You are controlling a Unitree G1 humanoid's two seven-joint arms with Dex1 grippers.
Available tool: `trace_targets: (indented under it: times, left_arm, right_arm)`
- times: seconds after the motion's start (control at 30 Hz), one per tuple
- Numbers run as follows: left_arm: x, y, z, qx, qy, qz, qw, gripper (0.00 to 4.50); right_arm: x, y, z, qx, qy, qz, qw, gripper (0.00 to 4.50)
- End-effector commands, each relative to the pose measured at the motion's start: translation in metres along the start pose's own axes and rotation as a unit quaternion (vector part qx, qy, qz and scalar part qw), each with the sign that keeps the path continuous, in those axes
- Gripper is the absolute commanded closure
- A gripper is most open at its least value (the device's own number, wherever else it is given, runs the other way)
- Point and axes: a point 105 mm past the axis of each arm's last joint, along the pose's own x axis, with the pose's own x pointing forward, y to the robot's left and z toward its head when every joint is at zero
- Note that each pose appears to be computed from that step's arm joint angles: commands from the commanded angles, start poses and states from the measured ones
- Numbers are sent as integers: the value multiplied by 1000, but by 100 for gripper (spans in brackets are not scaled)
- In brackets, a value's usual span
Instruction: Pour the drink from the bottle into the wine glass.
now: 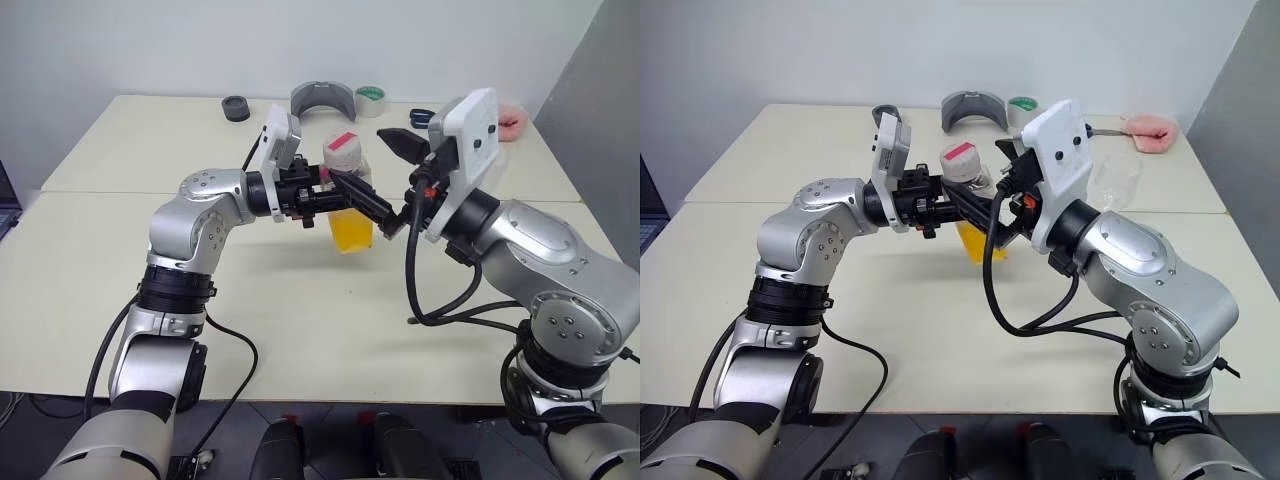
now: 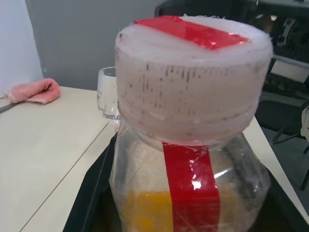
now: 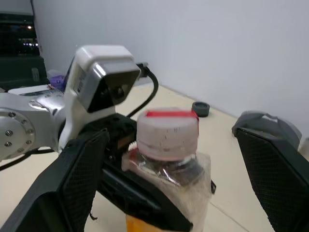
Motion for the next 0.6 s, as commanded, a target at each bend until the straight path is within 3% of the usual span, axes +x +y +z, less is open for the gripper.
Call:
trace_targets:
  times: [0.03,0.37,0.47,0.6]
  left_arm:
    - [1,-4,19,32,-16,-9,999,253]
    - [2,-5,19,34,-17,-10,999,253]
    - [2,-5,19,34,-16,-10,999,253]
    - [2,-5,20,34,-16,-9,999,253]
  right_arm:
    - [3,0,12,-11,-28,-2,1000,2]
    - [15,0,10,-16,-25,3,1000,2]
    - [16,0,10,-16,-28,5,999,62]
    - [17,2,10,-14,-30,11,999,200]
